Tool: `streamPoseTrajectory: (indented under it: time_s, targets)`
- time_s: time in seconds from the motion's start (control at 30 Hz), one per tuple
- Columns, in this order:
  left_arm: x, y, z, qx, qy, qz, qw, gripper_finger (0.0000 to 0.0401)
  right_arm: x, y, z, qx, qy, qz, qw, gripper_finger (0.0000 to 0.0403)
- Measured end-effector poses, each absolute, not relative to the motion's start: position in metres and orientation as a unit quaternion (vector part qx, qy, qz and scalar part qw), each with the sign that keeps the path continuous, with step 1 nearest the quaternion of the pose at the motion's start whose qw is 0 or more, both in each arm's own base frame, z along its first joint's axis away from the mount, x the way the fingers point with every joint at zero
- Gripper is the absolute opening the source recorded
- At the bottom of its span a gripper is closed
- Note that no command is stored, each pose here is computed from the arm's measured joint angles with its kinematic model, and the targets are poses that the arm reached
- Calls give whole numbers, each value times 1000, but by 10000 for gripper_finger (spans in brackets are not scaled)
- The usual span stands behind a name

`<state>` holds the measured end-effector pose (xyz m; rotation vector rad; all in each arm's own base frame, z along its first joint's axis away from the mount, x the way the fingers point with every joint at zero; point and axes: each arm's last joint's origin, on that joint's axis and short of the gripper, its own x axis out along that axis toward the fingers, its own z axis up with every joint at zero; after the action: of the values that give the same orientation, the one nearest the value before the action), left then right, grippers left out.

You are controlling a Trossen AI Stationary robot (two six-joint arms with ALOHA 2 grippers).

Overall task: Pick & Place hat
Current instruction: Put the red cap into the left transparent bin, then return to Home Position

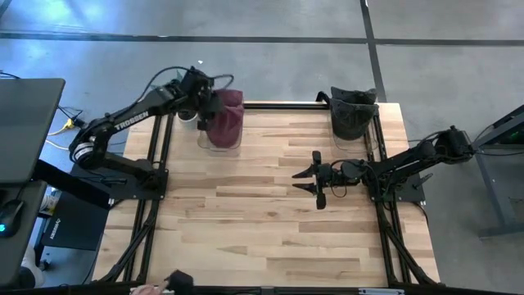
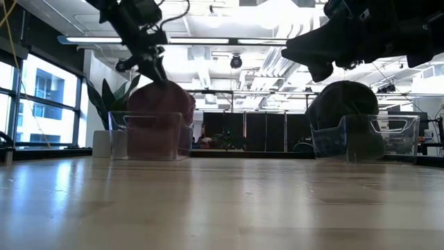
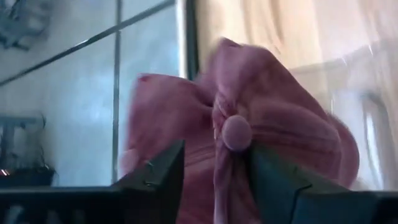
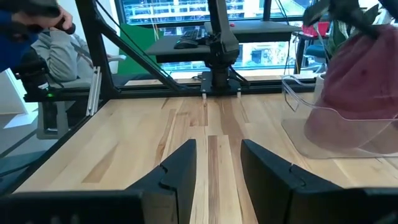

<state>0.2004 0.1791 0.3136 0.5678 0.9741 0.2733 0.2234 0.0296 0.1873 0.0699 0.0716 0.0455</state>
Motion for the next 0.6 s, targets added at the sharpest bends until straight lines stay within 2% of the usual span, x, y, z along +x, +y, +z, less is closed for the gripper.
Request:
streamPoseTrajectory:
  time_s: [0.13,0.33,0.4,0.47,0.53,0.6]
  targets:
    - [187,186,335,216,416,178,865,179,223,30,187,33,36,23,999,122]
    - [174,184,357,104,364,274,884,185,223,30,187,34,36,22,999,122]
    - [169,178,361,70,349,282,891,185,223,30,187,34,37,22,998,122]
    - [166,169,364,28,310,224,924,182,223,30,187,42,39,24,998,122]
    - [165,156,368,-7,230,118,966,169,223,31,189,55,25,42,997,122]
    - [158,141,369,-29,172,49,984,147,223,30,194,57,1,68,996,122]
